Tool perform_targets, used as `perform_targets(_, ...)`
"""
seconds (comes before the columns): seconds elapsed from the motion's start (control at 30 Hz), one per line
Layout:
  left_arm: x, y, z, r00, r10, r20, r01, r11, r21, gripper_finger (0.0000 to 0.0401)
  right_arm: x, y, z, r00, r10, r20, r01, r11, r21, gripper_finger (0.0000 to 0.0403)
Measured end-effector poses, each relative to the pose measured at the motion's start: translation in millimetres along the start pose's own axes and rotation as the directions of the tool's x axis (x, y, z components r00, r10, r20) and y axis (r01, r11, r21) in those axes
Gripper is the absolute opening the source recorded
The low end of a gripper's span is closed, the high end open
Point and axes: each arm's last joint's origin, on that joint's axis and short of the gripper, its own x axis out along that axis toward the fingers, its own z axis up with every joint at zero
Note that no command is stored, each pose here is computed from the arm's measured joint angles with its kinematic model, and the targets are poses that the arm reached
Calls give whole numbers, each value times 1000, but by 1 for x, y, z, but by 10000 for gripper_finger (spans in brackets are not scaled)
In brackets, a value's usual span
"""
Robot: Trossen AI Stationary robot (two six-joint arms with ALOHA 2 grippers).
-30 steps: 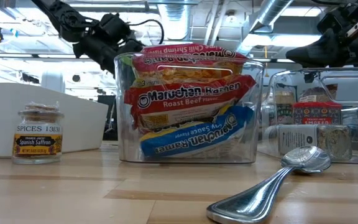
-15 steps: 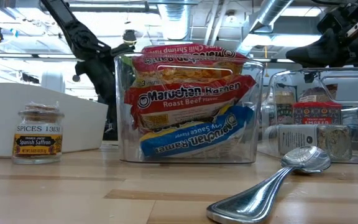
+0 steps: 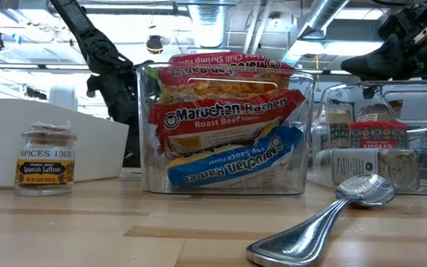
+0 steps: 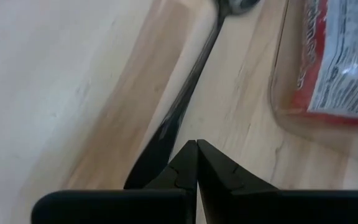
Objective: Pick & Place Food Item
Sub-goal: Put the black spoon into the white bin
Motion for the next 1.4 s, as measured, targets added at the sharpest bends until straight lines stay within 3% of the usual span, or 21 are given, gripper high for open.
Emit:
perform_targets(0.33,0,3,-1,996,86,-12,-86,996,0,0,0,0,0,1000,0,1,0,1000,0,1)
perform_targets(1.4,0,1,-5,996,74,-49,-69,993,92,0,0,0,0,1000,0,1,0,1000,0,1)
